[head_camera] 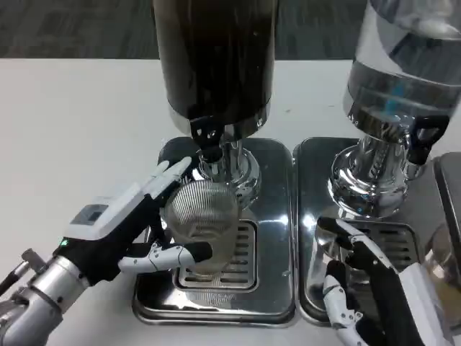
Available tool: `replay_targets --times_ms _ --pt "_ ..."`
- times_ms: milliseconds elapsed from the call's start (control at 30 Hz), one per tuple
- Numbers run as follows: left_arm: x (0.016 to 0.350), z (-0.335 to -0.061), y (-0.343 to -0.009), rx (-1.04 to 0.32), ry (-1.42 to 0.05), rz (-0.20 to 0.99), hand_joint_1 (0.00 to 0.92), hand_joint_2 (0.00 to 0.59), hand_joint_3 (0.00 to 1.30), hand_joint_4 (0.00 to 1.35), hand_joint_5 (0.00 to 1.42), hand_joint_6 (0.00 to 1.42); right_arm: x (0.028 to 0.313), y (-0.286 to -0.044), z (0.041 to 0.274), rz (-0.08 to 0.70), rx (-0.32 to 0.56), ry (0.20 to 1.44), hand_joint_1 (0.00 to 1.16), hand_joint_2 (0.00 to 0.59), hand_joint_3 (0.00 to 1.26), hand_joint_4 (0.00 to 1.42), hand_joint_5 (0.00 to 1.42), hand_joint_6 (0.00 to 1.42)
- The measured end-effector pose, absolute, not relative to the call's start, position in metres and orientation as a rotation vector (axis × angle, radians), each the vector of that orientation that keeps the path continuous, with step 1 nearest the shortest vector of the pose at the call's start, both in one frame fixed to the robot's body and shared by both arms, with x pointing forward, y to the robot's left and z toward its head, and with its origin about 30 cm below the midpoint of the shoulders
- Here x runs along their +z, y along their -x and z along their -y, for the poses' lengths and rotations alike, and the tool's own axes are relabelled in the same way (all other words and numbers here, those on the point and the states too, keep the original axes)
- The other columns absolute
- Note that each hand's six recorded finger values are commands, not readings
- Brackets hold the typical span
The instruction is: Grasp the cup under the faucet to collect the drink, then remove the cup.
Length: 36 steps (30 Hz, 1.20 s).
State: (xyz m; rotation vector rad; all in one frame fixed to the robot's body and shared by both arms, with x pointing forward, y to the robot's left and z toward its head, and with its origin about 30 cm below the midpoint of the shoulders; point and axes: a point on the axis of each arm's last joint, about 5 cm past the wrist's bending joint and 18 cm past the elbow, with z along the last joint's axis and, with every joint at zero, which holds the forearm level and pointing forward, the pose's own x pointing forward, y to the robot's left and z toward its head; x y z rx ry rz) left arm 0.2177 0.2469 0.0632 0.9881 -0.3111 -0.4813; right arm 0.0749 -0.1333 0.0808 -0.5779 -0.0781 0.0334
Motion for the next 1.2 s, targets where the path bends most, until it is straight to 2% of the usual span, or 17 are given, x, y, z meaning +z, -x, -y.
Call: replay_targets --times_ms 133,400,933,1100,1200 --pt "0.068 -0.250 -0.216 -0.477 -1.013 0.315 0.000 0.067 0.00 0.00 0.00 0.02 0.081 -0.075 0.133 0.080 0.034 0.576 0.41 0.586 0.24 0.18 0.21 0.28" --pt "0.083 -0.262 -0.209 -0.460 -1.036 0.341 0.000 0.074 0.05 0.01 0.07 0.10 0.082 -0.079 0.132 0.093 0.031 0.566 0.41 0.586 0.24 0.18 0.21 0.28" --pt "0.095 -0.273 -0.190 -0.393 -1.001 0.351 0.000 0.074 0.07 0.03 0.11 0.14 0.081 -0.084 0.131 0.105 0.031 0.561 0.41 0.586 0.24 0.18 0.21 0.29" --pt "0.106 -0.280 -0.186 -0.334 -0.958 0.396 0.000 0.096 0.12 0.09 0.15 0.16 0.080 -0.084 0.131 0.102 0.034 0.560 0.41 0.586 0.25 0.19 0.21 0.29" --pt "0.118 -0.283 -0.186 -0.306 -0.889 0.472 0.000 0.116 0.17 0.15 0.22 0.20 0.079 -0.084 0.131 0.093 0.037 0.560 0.41 0.586 0.25 0.19 0.21 0.29"
